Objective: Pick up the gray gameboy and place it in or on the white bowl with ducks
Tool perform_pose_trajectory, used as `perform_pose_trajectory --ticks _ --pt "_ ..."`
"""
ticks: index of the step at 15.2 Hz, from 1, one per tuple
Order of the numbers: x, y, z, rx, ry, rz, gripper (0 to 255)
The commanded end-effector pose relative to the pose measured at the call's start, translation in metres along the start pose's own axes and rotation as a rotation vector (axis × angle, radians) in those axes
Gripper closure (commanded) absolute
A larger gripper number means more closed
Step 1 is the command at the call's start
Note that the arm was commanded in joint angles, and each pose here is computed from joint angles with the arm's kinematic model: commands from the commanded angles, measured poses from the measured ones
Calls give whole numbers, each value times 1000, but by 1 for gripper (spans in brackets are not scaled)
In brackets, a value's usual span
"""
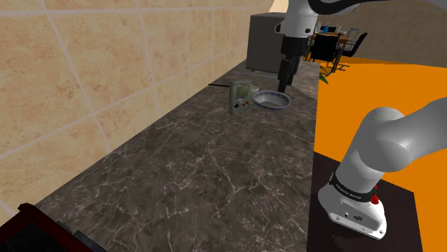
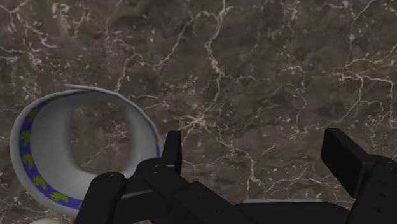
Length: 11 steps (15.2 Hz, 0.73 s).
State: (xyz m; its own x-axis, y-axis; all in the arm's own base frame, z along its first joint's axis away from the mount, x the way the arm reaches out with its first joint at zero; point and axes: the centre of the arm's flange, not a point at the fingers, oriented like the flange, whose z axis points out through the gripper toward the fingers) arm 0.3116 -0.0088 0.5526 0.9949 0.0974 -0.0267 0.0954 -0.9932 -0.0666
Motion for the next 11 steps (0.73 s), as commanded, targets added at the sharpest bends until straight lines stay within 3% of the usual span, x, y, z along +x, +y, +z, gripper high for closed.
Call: perform_pose_trajectory --ticks 1,11 --pt "0 0 0 0 0 0 0" --pt "110 44 4 -33 78 -441 0"
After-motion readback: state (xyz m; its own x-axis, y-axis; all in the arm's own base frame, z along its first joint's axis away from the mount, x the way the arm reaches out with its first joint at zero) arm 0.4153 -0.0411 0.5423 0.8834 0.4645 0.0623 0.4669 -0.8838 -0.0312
